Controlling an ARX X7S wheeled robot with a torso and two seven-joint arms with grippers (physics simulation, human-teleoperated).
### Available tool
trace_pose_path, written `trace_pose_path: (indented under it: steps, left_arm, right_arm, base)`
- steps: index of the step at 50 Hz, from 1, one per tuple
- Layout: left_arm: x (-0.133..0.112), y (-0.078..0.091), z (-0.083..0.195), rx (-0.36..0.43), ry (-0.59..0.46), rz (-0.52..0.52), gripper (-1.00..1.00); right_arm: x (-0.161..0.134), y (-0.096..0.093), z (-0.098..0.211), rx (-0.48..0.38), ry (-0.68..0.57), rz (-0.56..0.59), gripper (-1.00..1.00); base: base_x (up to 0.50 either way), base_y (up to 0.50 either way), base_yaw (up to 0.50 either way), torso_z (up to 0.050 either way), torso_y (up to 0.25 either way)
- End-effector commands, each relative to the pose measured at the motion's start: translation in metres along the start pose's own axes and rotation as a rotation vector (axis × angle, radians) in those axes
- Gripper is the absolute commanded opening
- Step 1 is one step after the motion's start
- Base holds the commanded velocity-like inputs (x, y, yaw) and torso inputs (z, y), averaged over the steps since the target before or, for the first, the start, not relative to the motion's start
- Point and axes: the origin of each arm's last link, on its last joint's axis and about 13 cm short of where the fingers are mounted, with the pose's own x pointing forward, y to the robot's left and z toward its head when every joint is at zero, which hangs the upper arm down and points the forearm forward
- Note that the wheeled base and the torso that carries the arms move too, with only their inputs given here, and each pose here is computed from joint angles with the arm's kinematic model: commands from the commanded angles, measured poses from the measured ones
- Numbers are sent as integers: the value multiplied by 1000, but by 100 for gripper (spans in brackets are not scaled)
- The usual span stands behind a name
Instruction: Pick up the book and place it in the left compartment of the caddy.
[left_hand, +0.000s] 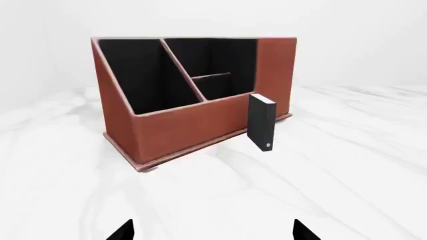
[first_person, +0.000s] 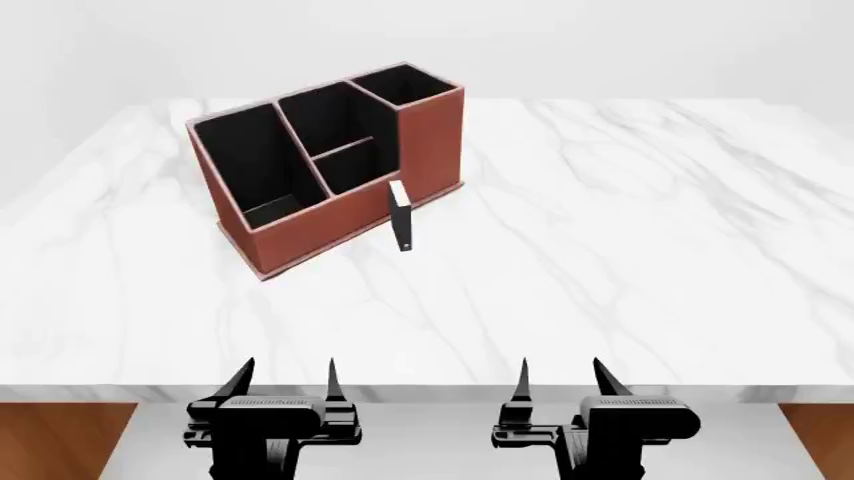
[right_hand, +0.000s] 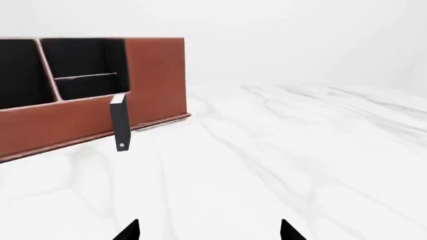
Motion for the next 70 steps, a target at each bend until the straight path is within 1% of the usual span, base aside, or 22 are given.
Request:
trace_pose_path:
  steps: [1, 5, 12, 13, 14, 15, 16, 17, 18, 19, 22, 23, 24, 25, 27, 41, 64, 65, 67, 68, 69, 70]
  left_arm:
    - [0, 0, 0, 4, -1, -3, 100]
    - [1, 0, 0, -2, 8, 4, 100]
    - [0, -1, -1, -7, 13, -27, 100]
    - [1, -1, -3, -1, 13, -20, 100]
    - [1, -1, -7, -16, 26, -45, 100]
    - [6, 0, -19, 10, 76, -32, 100]
    - [7, 0, -18, -4, 89, -31, 100]
    - [7, -2, -11, -83, 58, -64, 100]
    - [7, -1, -11, -88, 73, -64, 100]
    - [7, -1, -12, -57, 70, -50, 100]
    - [8, -1, -14, -47, 84, -39, 100]
    - [9, -1, -13, -56, 82, -40, 100]
    - [10, -1, -14, -54, 84, -37, 100]
    - [9, -1, -14, -52, 86, -36, 100]
    - [9, -1, -14, -52, 88, -35, 100]
    - [9, -1, -14, -48, 88, -30, 100]
    - [9, -1, -15, -42, 96, -30, 100]
    - [9, -1, -15, -44, 96, -30, 100]
    - [7, -1, -9, -63, 120, -13, 100]
    - [7, -1, -3, -84, 136, -4, 100]
    - [7, -1, 5, -80, 138, 13, 100]
    - [8, 1, 18, -38, 124, 35, 100]
  right_arm:
    - [0, 0, -1, -8, -5, -3, 100]
    - [2, 0, -1, 0, 8, -12, 100]
    - [3, 0, 0, 8, 18, -18, 100]
    - [2, -2, 0, 8, -1, 0, 100]
    - [5, -1, -5, 11, 25, -38, 100]
    - [6, -1, -16, 13, 31, -47, 100]
    - [8, -2, -20, 10, 32, -50, 100]
    - [11, -3, -23, 35, 55, -70, 100]
    - [13, -4, -23, 61, 66, -52, 100]
    - [14, -5, -22, 40, 30, -59, 100]
    - [15, -5, -22, 44, 32, -56, 100]
    - [15, -5, -22, -9, -1, -91, 100]
    - [15, -5, -22, 4, 0, -90, 100]
    - [14, -5, -21, 16, 7, -90, 100]
    - [13, -4, -19, -7, 4, -91, 100]
    - [11, -2, -23, -34, 16, -55, 100]
    - [12, -2, -22, -42, 26, -45, 100]
    - [11, -2, -23, -4, 45, -23, 100]
    - [13, -3, -12, -41, 72, -47, 100]
    - [13, -3, -10, -54, 87, -29, 100]
    - [13, -3, -3, -57, 77, -28, 100]
    - [14, -5, 9, -49, 67, -30, 100]
  base:
    - [0, 0, 0, 0, 0]
    - [0, 0, 0, 0, 0]
    - [0, 0, 0, 0, 0]
    - [0, 0, 0, 0, 0]
    - [0, 0, 0, 0, 0]
    - [0, 0, 0, 0, 0]
    - [0, 0, 0, 0, 0]
    - [0, 0, 0, 0, 0]
    - [0, 0, 0, 0, 0]
    - [0, 0, 0, 0, 0]
    - [0, 0, 0, 0, 0]
    - [0, 0, 0, 0, 0]
    - [0, 0, 0, 0, 0]
    - [0, 500, 0, 0, 0]
    - [0, 500, 0, 0, 0]
    - [0, 500, 0, 0, 0]
    - [1, 500, 0, 0, 0]
    - [0, 0, 0, 0, 0]
    - [0, 0, 0, 0, 0]
    - [0, 0, 0, 0, 0]
    - [0, 0, 0, 0, 0]
    - [0, 0, 0, 0, 0]
